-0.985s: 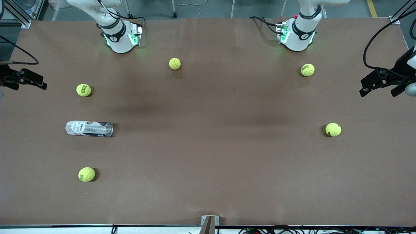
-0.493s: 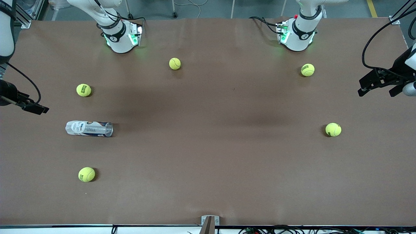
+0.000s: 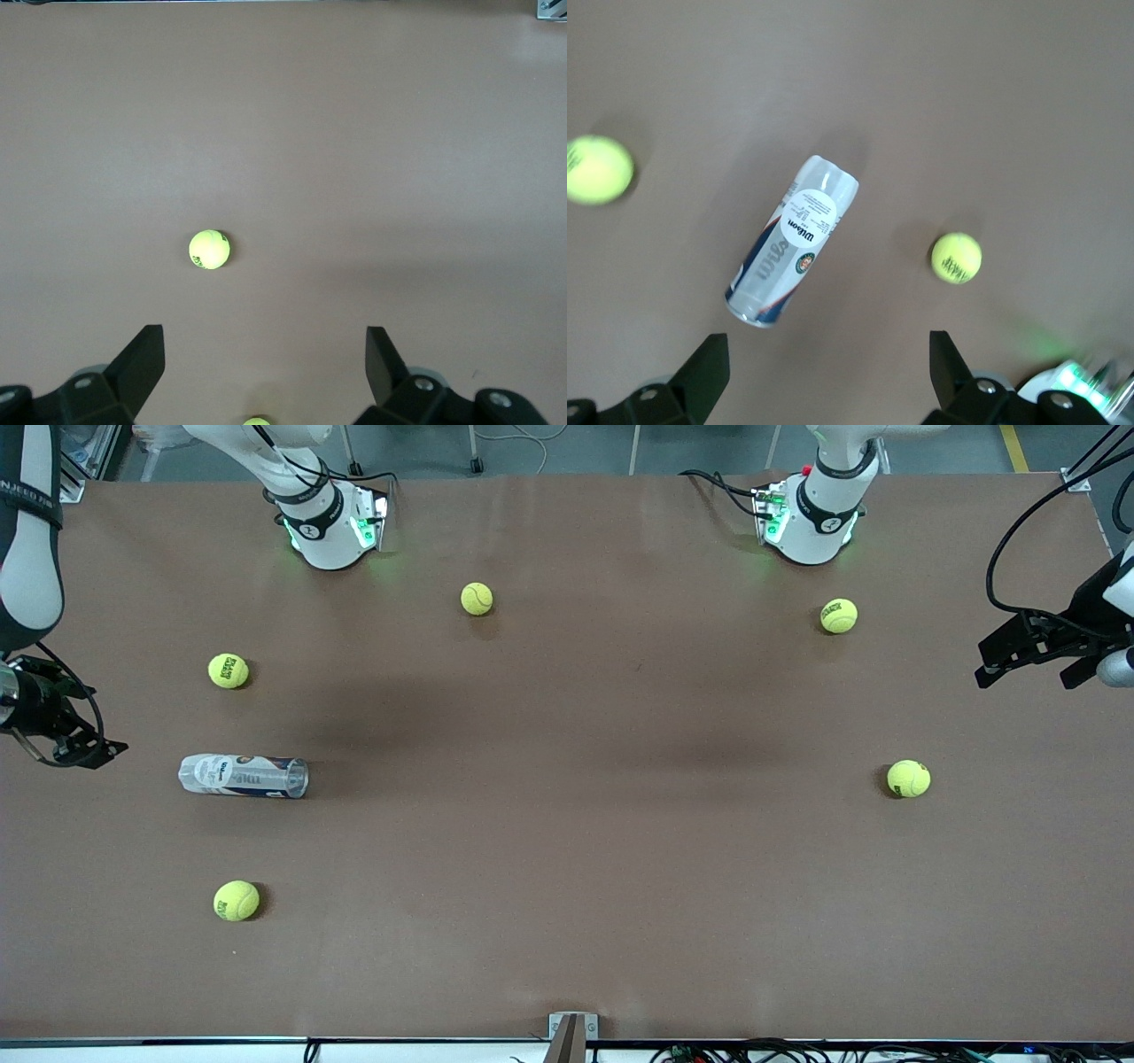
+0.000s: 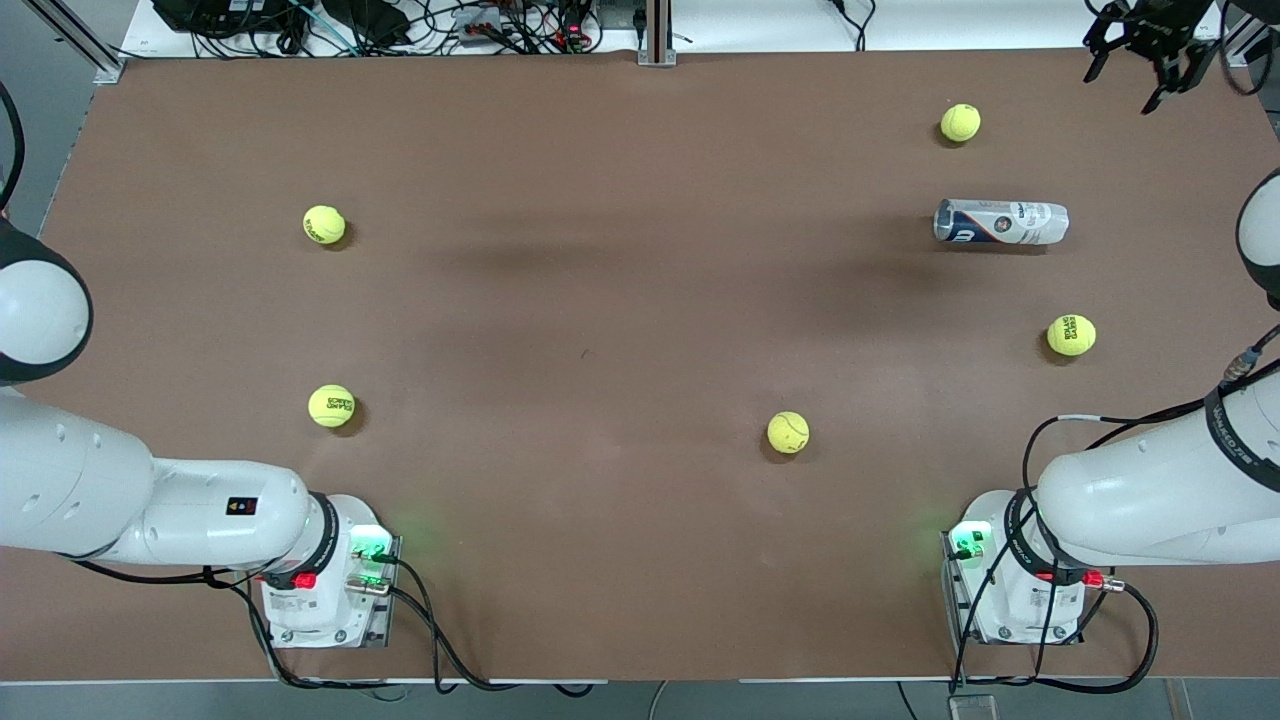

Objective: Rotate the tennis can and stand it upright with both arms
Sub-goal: 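Reach the right gripper down to the lying Wilson can, then close the right gripper around the can's body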

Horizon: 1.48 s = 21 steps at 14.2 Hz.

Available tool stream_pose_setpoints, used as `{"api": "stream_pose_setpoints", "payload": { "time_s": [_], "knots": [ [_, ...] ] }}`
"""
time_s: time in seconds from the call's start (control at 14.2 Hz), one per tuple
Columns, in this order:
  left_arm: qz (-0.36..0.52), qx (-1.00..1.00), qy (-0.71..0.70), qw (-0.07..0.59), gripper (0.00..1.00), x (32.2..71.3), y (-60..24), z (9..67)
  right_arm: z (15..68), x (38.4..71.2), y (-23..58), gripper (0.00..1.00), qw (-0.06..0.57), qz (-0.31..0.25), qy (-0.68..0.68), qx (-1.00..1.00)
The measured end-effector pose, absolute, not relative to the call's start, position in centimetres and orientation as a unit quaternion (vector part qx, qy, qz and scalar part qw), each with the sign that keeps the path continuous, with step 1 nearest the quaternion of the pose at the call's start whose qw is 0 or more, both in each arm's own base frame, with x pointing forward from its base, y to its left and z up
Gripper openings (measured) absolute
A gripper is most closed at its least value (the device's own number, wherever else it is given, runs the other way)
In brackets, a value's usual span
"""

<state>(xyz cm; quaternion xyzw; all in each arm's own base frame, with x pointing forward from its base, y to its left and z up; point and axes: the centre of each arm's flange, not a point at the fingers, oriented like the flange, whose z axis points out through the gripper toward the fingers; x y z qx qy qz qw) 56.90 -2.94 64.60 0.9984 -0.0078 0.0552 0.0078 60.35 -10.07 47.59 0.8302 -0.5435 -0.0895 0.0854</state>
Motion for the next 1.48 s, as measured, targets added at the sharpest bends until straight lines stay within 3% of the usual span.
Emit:
{"api": "stream_pose_setpoints", "payload": {
  "time_s": [0.28,0.56,1.13,1.48],
  "knots": [
    [0.056,0.998,-0.004,0.008,1.00,56.9,-2.5,64.6,41.9,61.5,-9.2,1.00,0.086,-0.115,-0.643,0.752],
    [0.054,0.998,-0.003,0.007,1.00,56.9,-2.4,64.6,34.9,60.9,-9.6,1.00,0.070,-0.091,-0.679,0.725],
    [0.054,0.999,-0.003,0.007,1.00,56.9,-2.4,64.6,24.1,58.6,-8.4,1.00,0.049,-0.054,-0.688,0.722],
    [0.054,0.999,-0.003,0.007,1.00,56.9,-2.4,64.6,20.6,58.4,-8.0,1.00,0.053,-0.056,-0.688,0.721]
  ]
}}
